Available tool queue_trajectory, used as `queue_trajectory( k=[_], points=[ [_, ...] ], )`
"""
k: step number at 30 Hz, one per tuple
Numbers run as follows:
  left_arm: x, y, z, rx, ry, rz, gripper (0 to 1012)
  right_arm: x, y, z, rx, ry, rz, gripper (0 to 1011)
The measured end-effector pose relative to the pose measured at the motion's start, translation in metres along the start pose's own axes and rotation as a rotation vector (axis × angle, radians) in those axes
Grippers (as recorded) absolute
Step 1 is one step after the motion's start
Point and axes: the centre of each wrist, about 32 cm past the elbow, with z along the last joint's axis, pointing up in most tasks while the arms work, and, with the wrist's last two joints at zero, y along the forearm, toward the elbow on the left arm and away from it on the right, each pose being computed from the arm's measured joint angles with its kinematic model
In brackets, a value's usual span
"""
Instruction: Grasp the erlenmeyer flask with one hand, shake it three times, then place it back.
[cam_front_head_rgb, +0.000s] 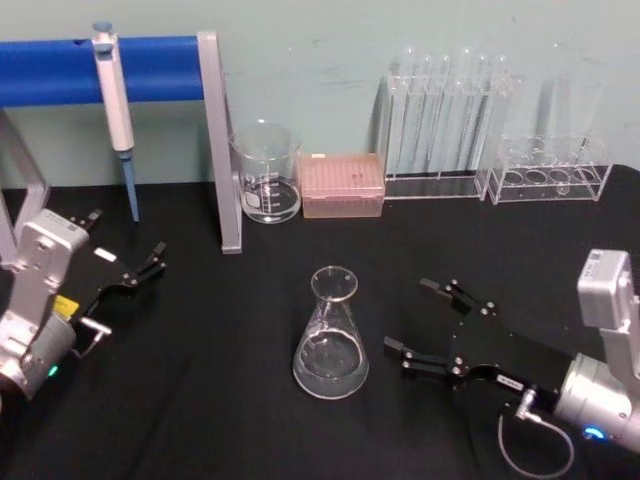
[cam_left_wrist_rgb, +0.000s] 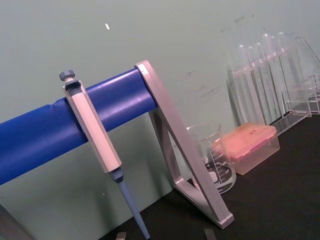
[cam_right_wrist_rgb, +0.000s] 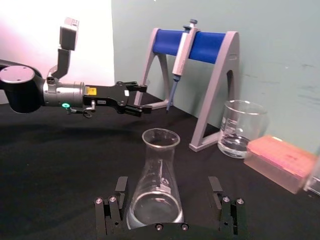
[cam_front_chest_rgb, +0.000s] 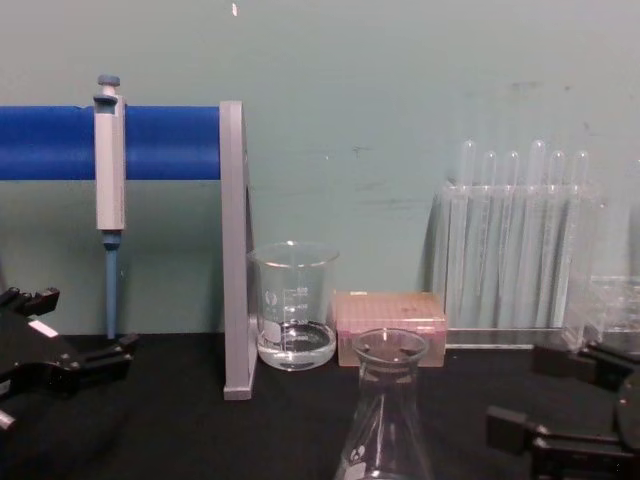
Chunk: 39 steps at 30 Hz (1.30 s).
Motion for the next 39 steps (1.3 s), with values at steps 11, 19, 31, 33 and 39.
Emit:
queue_trajectory(
  k=[11, 19, 31, 33, 39],
  points=[
    [0.0, 0.0, 0.0, 0.0, 0.0, 0.0, 1001, 0.009, 0.019, -0.002, 0.003, 0.0, 0.046, 1000],
    [0.0, 0.0, 0.0, 0.0, 0.0, 0.0, 1001, 0.02, 0.035, -0.003, 0.006, 0.005, 0.083, 1000],
    [0.0, 0.0, 0.0, 0.0, 0.0, 0.0, 1001, 0.032, 0.055, -0.006, 0.009, 0.019, 0.124, 1000],
    [0.0, 0.0, 0.0, 0.0, 0.0, 0.0, 1001, 0.033, 0.058, -0.007, 0.01, 0.023, 0.129, 1000],
    [0.0, 0.0, 0.0, 0.0, 0.0, 0.0, 1001, 0.036, 0.065, -0.009, 0.016, 0.029, 0.138, 1000]
  ],
)
